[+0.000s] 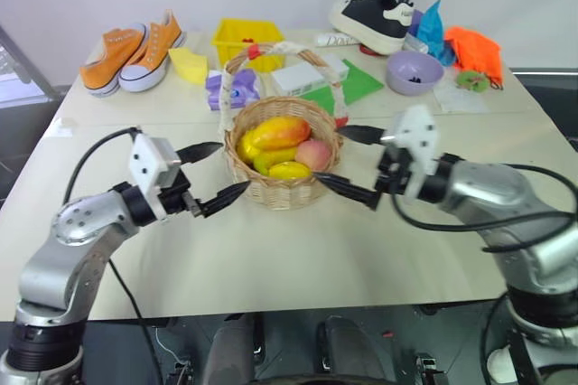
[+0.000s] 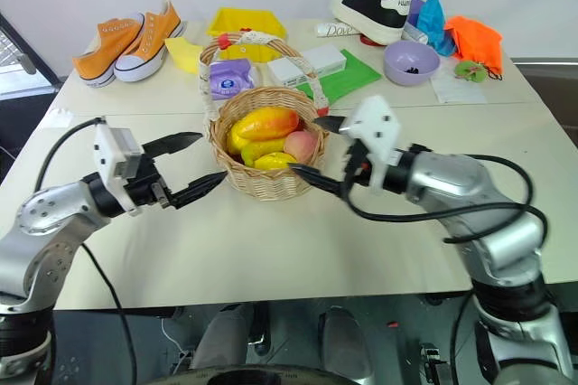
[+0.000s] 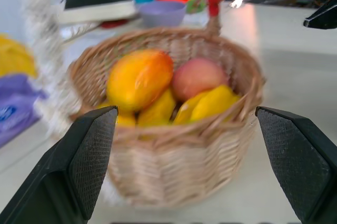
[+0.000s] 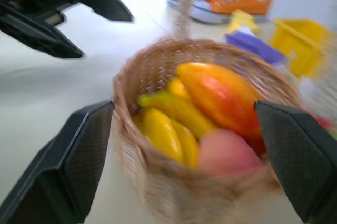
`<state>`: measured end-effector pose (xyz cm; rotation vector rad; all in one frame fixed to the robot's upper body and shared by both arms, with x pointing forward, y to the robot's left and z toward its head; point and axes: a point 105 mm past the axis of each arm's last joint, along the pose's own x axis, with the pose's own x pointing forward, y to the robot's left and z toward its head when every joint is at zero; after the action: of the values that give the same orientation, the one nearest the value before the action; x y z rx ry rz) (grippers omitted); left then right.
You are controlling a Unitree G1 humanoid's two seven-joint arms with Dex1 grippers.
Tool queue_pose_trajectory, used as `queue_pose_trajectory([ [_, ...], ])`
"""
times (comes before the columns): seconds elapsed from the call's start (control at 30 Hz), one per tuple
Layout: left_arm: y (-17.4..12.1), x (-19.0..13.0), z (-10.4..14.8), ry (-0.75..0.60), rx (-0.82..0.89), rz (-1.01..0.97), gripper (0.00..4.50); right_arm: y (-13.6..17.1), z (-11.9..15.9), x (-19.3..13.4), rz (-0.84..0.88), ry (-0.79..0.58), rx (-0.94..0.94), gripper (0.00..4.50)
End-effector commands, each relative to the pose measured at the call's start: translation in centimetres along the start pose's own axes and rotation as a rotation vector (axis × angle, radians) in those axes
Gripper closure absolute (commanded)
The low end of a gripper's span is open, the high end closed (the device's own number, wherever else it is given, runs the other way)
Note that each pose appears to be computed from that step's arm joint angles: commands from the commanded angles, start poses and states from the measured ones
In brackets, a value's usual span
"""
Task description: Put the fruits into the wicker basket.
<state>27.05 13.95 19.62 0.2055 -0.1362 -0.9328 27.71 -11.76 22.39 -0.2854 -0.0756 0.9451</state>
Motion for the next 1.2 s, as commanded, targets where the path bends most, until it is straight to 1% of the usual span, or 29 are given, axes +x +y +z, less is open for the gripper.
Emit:
queue_pose_trajectory([
  [0.03,-1.3,1.2,1.6,-0.065,0.015,-0.060,0.00,-1.8,1.3,-1.2,-0.114,-0.051,-0.020,0.08],
  [0.1,-1.4,1.7,1.5,-0.071,0.008,-0.069,0.00,-3.6,0.9,-0.7,-0.220,-0.047,-0.033,0.08],
  [0.17,-1.4,2.0,1.4,-0.071,0.007,-0.072,0.00,-4.4,0.5,0.3,-0.268,-0.052,-0.020,0.08],
  [0.33,-1.2,1.9,1.2,-0.059,0.010,-0.065,0.00,-5.0,-0.4,3.4,-0.299,-0.086,0.048,0.08],
  [0.37,-1.2,1.8,1.1,-0.055,0.012,-0.062,0.00,-5.2,-0.6,3.8,-0.309,-0.085,0.052,0.30],
  [0.43,-1.2,1.7,1.0,-0.051,0.016,-0.057,0.00,-5.4,-0.6,4.2,-0.316,-0.097,0.071,0.89],
  [0.53,-1.0,1.5,1.1,-0.050,0.021,-0.039,0.00,-5.7,0.0,4.2,-0.326,-0.119,0.088,2.43],
  [0.63,-1.0,1.4,1.0,-0.047,0.021,-0.035,0.00,-6.1,0.7,3.5,-0.341,-0.118,0.073,4.01],
  [0.67,-1.0,1.4,0.9,-0.045,0.021,-0.035,0.00,-6.2,1.0,3.0,-0.349,-0.116,0.058,4.43],
  [0.77,-1.0,1.5,0.8,-0.042,0.022,-0.039,0.00,-7.4,2.1,0.7,-0.407,-0.122,0.022,4.43],
  [0.87,-0.9,1.9,0.8,-0.048,0.023,-0.057,0.00,-10.6,2.4,-3.9,-0.581,-0.101,-0.008,4.43],
  [0.9,-0.9,2.1,0.8,-0.051,0.023,-0.066,0.00,-12.1,1.9,-6.3,-0.668,-0.072,-0.027,4.43],
  [1.03,-0.8,2.7,0.8,-0.057,0.024,-0.094,0.00,-15.7,1.0,-13.4,-0.923,-0.013,-0.053,4.43],
  [1.07,-0.8,2.9,0.7,-0.059,0.025,-0.105,0.00,-16.4,0.3,-15.4,-0.991,0.018,-0.056,4.43],
  [1.1,-0.8,3.1,0.7,-0.061,0.026,-0.113,0.00,-16.8,-0.4,-16.7,-1.036,0.039,-0.051,4.43],
  [1.2,-0.7,3.6,0.8,-0.069,0.031,-0.127,0.00,-17.3,-2.4,-18.7,-1.105,0.079,-0.025,4.43],
])
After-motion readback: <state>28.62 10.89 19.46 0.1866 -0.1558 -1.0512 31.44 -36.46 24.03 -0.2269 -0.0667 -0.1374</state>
